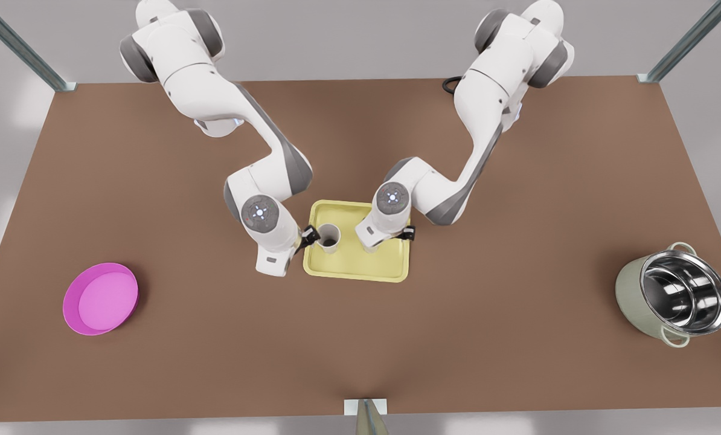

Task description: Use the left arm to pick up the white IKEA cup from the tray and place it on the middle-left position; use the right arm to pick up the white IKEA cup from the tray and place it on the middle-right position

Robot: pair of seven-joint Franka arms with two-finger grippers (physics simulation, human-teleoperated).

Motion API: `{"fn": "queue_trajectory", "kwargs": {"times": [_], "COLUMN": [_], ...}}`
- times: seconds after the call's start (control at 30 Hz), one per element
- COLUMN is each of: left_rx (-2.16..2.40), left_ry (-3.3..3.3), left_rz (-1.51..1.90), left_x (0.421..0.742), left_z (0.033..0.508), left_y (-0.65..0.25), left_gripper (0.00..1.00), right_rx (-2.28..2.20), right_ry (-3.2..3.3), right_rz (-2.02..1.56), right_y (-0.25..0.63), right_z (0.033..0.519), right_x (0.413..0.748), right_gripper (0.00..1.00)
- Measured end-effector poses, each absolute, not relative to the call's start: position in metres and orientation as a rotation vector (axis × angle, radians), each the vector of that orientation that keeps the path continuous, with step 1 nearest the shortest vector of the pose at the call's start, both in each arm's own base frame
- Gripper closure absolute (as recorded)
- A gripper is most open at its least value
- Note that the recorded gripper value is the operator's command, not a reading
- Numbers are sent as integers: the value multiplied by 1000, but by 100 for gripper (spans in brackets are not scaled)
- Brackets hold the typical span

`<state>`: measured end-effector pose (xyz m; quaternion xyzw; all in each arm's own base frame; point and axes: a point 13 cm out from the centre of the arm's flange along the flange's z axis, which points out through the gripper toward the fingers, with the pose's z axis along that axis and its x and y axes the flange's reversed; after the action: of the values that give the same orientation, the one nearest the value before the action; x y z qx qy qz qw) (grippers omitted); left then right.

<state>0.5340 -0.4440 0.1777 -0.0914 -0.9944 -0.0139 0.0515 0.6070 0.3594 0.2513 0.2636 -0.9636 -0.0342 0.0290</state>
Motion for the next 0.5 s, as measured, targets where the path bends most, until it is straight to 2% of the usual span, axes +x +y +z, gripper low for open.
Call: {"fn": "queue_trajectory", "kwargs": {"times": [0.3,0.5], "left_rx": [-117,-25], "left_ry": [-3018,-3027], "left_rz": [-127,-119], "left_x": [506,505], "left_z": [135,114], "left_y": [-440,-445], "left_gripper": [0,0], "right_rx": [831,823], "right_ry": [-2995,-2982], "right_rz": [-137,-131], "right_y": [386,380], "right_z": [205,178], "right_x": [615,597], "right_gripper": [0,0]}}
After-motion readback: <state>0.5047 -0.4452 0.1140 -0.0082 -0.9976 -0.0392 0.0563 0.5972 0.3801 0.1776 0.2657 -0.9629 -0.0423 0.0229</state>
